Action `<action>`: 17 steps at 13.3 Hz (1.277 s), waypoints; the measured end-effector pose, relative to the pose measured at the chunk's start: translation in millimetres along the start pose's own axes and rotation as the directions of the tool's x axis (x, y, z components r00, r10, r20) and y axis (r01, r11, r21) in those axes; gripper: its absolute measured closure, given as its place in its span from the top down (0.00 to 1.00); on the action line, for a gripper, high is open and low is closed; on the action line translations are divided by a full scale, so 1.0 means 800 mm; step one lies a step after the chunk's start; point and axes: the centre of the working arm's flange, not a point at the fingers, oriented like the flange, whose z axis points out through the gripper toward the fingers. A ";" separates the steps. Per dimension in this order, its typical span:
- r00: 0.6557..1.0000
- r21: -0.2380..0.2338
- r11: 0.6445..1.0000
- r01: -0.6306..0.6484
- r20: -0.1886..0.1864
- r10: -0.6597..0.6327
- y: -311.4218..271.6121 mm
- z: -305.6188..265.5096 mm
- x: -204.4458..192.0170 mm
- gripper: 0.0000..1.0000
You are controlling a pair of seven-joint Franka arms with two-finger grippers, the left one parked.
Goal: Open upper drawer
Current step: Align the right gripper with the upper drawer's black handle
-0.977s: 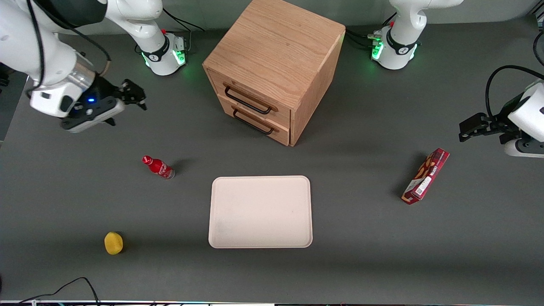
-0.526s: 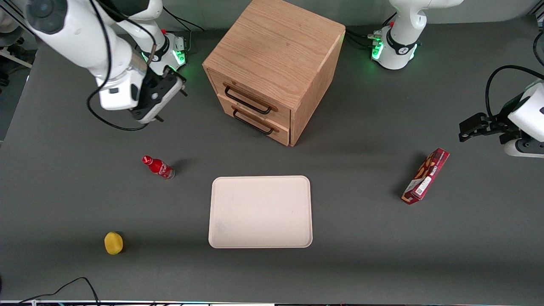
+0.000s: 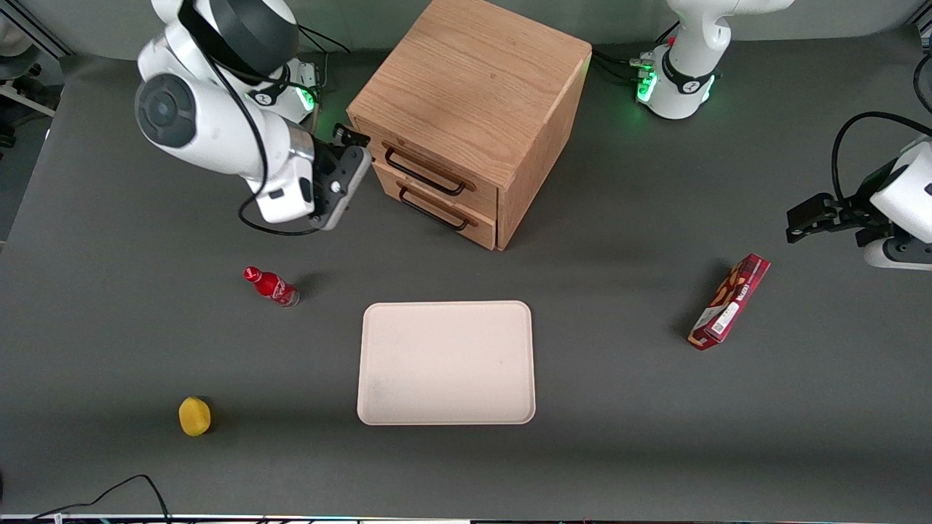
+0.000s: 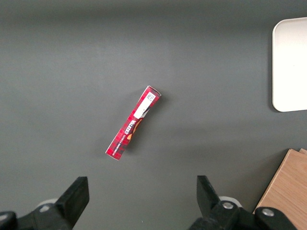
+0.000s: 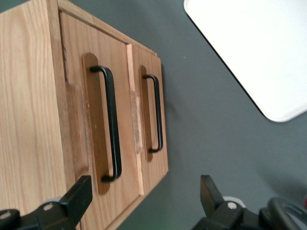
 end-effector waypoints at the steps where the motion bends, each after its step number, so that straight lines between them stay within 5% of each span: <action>1: 1.000 0.012 1.000 0.009 -0.002 -0.009 -0.003 0.007 0.010 1.00; 17: 0.999 0.031 0.999 0.038 -0.025 -0.037 -0.020 0.050 0.046 1.00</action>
